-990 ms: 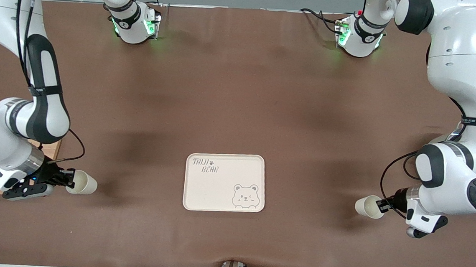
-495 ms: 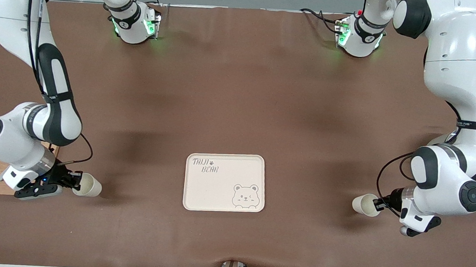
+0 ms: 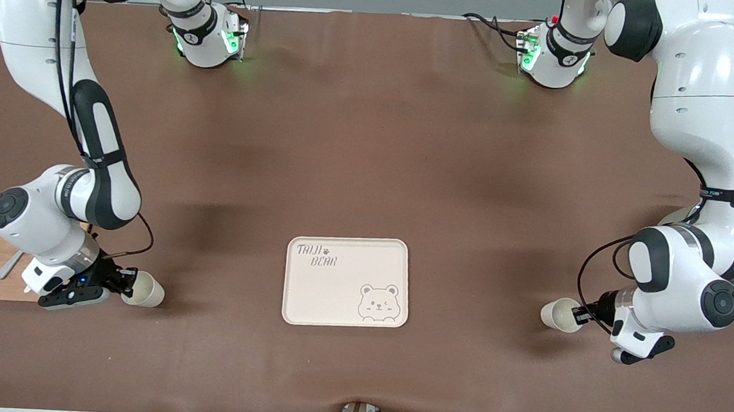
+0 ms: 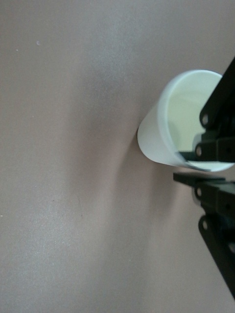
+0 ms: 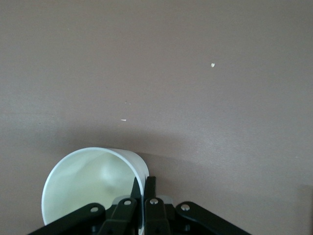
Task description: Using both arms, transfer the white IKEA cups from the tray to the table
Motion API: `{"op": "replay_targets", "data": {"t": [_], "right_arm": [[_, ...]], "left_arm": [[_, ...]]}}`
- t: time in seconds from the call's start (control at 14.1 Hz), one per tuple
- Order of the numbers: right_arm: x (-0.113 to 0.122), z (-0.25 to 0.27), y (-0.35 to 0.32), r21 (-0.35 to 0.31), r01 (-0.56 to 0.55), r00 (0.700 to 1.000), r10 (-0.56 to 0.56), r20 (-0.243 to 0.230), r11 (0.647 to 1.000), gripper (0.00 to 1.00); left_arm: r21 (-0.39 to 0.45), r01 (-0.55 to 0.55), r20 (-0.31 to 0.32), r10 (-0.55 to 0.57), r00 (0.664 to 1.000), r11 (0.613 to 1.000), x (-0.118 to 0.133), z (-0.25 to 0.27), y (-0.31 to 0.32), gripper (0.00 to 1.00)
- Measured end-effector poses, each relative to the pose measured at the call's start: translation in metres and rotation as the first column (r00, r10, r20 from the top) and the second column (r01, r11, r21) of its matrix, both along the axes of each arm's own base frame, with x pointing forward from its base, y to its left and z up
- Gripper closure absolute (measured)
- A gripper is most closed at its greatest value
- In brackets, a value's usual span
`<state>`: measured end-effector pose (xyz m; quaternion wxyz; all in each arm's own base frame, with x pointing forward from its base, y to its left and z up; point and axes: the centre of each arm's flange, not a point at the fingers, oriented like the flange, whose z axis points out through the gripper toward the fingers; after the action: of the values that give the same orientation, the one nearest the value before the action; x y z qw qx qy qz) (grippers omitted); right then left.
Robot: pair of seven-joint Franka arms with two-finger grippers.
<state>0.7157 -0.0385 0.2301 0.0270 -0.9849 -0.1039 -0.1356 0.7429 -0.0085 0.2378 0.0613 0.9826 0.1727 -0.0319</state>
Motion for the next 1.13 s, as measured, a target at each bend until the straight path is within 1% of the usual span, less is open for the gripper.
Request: {"op": "replay_targets", "data": {"t": [0.14,0.28,0.35,0.42,0.49,0.57,0.64,0.71,0.85,0.92,0.99,1.06,1.13], "right_arm": [[0.000,-0.004,0.003,0.001,-0.003,1.000,0.003,0.005,1.000,0.97],[0.000,-0.004,0.004,0.000,-0.003,1.000,0.003,0.007,1.000,0.97],[0.001,-0.004,0.003,0.001,-0.002,1.000,0.002,0.008,1.000,0.91],[0.001,-0.004,0.003,0.001,-0.002,1.000,0.002,0.009,1.000,0.82],[0.001,-0.003,0.002,0.001,0.000,1.000,0.000,0.010,1.000,0.73],[0.002,-0.002,0.002,0.001,0.001,1.000,-0.001,0.011,1.000,0.61],[0.003,0.000,0.002,0.004,0.002,1.000,-0.002,0.005,1.000,0.51],[0.005,0.004,0.003,0.015,0.004,1.000,-0.004,-0.018,1.000,0.39],[0.011,0.026,0.008,0.052,0.028,0.995,-0.023,-0.097,0.998,0.21],[0.015,0.044,0.010,0.071,0.050,0.989,-0.039,-0.143,0.996,0.10],[0.016,0.065,0.011,0.086,0.075,0.980,-0.058,-0.188,0.993,0.01],[0.016,0.089,0.011,0.097,0.100,0.970,-0.076,-0.232,0.990,0.00],[0.013,0.113,0.012,0.104,0.123,0.959,-0.091,-0.270,0.987,0.00]], "left_arm": [[0.000,0.003,0.000,-0.003,1.000,1.000,0.000,0.000,0.000,0.54],[0.000,0.004,0.000,-0.004,1.000,1.000,0.000,0.000,0.000,0.37],[0.000,0.004,0.002,-0.004,1.000,1.000,0.000,0.000,0.000,0.27],[0.000,0.004,0.007,-0.004,1.000,1.000,0.001,0.002,0.000,0.16],[0.000,0.004,0.014,-0.004,1.000,1.000,0.002,0.005,0.000,0.07],[0.000,0.004,0.022,-0.004,1.000,1.000,0.003,0.009,0.000,0.00],[0.000,0.004,0.033,-0.004,0.999,1.000,0.005,0.015,0.000,0.00],[-0.001,0.003,0.050,-0.003,0.999,1.000,0.007,0.025,0.001,0.00],[-0.004,0.002,0.094,-0.002,0.996,1.000,0.010,0.057,0.001,0.00],[-0.005,0.008,0.118,-0.008,0.993,1.000,0.011,0.076,0.001,0.00],[-0.001,0.030,0.142,-0.029,0.989,1.000,0.011,0.094,0.001,0.00],[0.003,0.053,0.159,-0.053,0.986,0.999,0.010,0.111,0.002,0.00],[0.011,0.072,0.161,-0.073,0.984,0.997,0.007,0.125,0.002,0.00]]}}
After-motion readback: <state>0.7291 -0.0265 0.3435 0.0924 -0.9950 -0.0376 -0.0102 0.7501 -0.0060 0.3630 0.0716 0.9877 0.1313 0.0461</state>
